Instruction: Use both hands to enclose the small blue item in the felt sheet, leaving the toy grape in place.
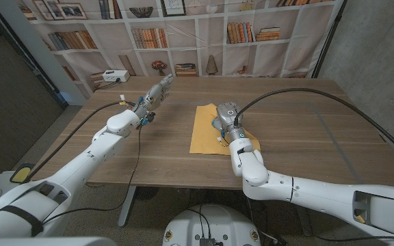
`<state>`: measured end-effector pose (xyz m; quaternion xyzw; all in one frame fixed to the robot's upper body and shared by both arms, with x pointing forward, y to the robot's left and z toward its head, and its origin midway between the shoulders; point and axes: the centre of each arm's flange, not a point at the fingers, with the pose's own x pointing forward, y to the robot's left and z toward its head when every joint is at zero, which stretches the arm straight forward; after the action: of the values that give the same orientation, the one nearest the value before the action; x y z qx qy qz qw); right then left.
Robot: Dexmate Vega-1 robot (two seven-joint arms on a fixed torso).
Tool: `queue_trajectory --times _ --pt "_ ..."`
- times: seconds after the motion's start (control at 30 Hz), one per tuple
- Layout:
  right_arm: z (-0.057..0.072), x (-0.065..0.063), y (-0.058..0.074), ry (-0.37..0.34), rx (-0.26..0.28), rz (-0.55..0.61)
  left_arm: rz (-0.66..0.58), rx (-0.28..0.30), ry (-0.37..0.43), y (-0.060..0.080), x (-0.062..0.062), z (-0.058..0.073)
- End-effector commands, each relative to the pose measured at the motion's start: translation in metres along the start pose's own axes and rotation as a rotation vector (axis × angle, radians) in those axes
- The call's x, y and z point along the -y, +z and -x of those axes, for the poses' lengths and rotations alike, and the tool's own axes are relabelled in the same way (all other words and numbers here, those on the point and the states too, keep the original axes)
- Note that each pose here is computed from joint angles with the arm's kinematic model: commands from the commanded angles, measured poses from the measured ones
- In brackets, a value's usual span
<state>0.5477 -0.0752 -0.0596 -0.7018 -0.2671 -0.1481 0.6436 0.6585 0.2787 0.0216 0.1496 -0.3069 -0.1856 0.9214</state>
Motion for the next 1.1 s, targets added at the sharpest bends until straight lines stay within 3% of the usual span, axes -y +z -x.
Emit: queue_trajectory --times 0.03,0.53,0.97,1.1 --pt "0.008 -0.001 0.001 0.103 0.105 -0.039 -0.02 -0.011 -0.003 0.002 0.003 0.0" --pt "0.018 0.0 0.004 0.177 0.171 -0.051 -0.028 -0.006 -0.013 0.007 0.009 -0.002" --pt "0.025 -0.017 0.017 0.288 0.192 0.071 -0.027 -0.002 -0.016 0.009 0.011 0.0" --pt "0.023 -0.024 0.017 0.312 0.167 0.093 -0.033 -0.003 -0.019 0.009 0.011 0.0"
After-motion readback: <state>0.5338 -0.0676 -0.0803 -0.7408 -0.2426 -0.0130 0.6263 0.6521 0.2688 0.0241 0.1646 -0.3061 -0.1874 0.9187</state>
